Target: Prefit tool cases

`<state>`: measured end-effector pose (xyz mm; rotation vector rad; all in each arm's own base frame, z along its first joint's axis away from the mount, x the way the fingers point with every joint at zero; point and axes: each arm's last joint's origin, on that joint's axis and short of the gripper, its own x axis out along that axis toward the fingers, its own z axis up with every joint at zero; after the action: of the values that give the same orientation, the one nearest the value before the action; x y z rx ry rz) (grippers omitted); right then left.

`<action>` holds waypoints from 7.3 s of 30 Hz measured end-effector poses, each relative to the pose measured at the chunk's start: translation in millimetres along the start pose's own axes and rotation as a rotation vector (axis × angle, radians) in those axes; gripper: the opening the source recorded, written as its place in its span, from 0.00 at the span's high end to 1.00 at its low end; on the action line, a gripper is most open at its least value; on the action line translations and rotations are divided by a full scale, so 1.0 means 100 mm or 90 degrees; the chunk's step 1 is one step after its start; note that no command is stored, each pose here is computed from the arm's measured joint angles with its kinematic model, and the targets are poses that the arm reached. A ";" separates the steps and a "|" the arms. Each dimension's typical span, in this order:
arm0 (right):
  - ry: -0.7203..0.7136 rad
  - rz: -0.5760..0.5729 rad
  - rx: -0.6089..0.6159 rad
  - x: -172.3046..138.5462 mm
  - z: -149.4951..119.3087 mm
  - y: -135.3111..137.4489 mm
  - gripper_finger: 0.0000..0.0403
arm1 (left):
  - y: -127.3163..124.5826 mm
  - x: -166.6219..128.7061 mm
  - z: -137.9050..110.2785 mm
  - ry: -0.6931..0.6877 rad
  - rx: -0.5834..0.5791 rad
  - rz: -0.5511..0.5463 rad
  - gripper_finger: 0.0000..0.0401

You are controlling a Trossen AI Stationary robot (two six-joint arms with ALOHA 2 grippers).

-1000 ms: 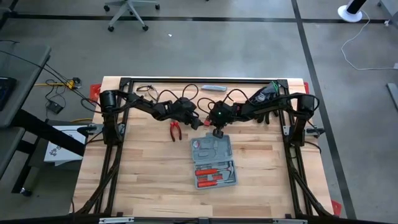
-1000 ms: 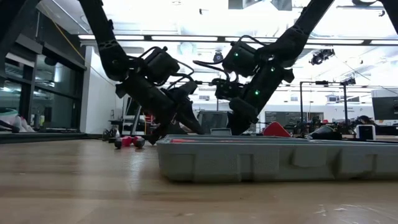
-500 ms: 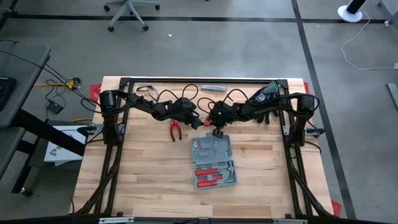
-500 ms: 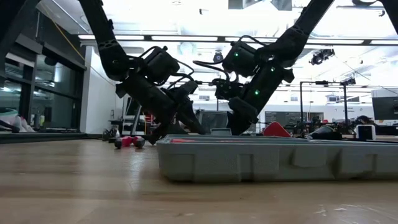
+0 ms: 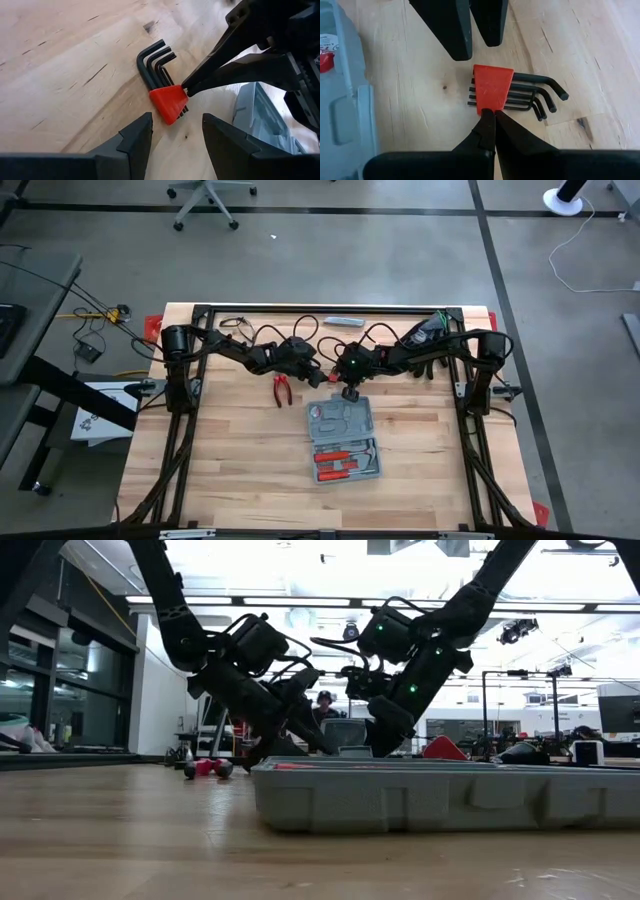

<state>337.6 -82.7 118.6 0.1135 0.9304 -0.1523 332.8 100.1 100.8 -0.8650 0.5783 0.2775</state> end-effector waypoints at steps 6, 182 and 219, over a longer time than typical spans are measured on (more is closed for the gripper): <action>0.000 0.000 -0.001 0.00 0.00 0.00 1.00 | 0.00 0.00 0.00 0.002 -0.005 -0.002 0.59; -0.157 -0.041 0.080 -0.75 -0.53 0.19 1.00 | -1.10 -0.17 -0.19 0.066 0.229 -0.056 0.99; -0.193 0.019 -0.058 -0.48 -0.32 0.99 1.00 | -0.94 0.21 -0.54 0.096 0.071 0.024 0.94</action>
<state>302.1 24.1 141.9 0.0188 0.6316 -0.0963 372.8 -1.1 120.5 -0.7711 0.7451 0.2131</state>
